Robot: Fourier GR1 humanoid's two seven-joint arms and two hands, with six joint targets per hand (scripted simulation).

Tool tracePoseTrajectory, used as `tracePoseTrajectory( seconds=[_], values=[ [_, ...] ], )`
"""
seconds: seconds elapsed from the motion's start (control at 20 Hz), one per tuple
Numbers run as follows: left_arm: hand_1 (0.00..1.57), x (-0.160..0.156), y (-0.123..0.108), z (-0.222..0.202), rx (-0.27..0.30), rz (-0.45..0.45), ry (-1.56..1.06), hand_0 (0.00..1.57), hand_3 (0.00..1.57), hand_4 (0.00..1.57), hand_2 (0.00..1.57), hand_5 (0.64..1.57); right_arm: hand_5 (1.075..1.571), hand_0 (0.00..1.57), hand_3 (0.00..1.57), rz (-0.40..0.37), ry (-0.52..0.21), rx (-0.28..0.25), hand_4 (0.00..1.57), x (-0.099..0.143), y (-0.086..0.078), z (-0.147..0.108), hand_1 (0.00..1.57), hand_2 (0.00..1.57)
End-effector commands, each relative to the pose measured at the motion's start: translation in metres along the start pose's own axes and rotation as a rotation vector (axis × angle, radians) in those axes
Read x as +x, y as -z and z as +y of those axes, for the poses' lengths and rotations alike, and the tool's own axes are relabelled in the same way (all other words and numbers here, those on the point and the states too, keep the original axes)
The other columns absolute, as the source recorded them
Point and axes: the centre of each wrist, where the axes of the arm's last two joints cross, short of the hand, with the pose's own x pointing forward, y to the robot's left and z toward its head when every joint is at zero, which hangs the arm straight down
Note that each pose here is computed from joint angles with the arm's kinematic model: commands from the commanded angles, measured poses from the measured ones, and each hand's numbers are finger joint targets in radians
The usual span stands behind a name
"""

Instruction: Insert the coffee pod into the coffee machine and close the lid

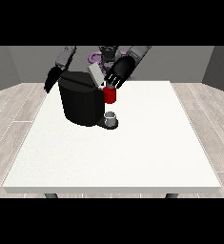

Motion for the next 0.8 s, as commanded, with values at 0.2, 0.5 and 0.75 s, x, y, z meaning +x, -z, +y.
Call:
tracePoseTrajectory(
  seconds=[0.2,0.5,0.75],
  values=[
    [1.19,-0.016,-0.006,0.005,-0.001,-0.015,-0.012,1.19,1.20,0.44,1.23,1.571,1.571,0.00,0.00,-0.019,-0.009,-0.004,0.00,0.008,0.007,-0.018,0.00,0.00],
    [1.17,0.032,0.007,0.014,0.010,-0.042,0.028,1.17,1.19,0.41,1.24,1.571,1.571,0.00,0.00,-0.008,-0.016,-0.038,0.00,-0.014,0.002,0.005,0.00,0.00],
    [1.22,0.006,0.003,0.008,0.039,-0.011,0.018,1.22,1.21,0.38,1.26,1.571,1.571,0.00,0.00,-0.017,0.001,0.006,0.00,0.010,0.004,0.009,0.00,0.00]
  ],
)
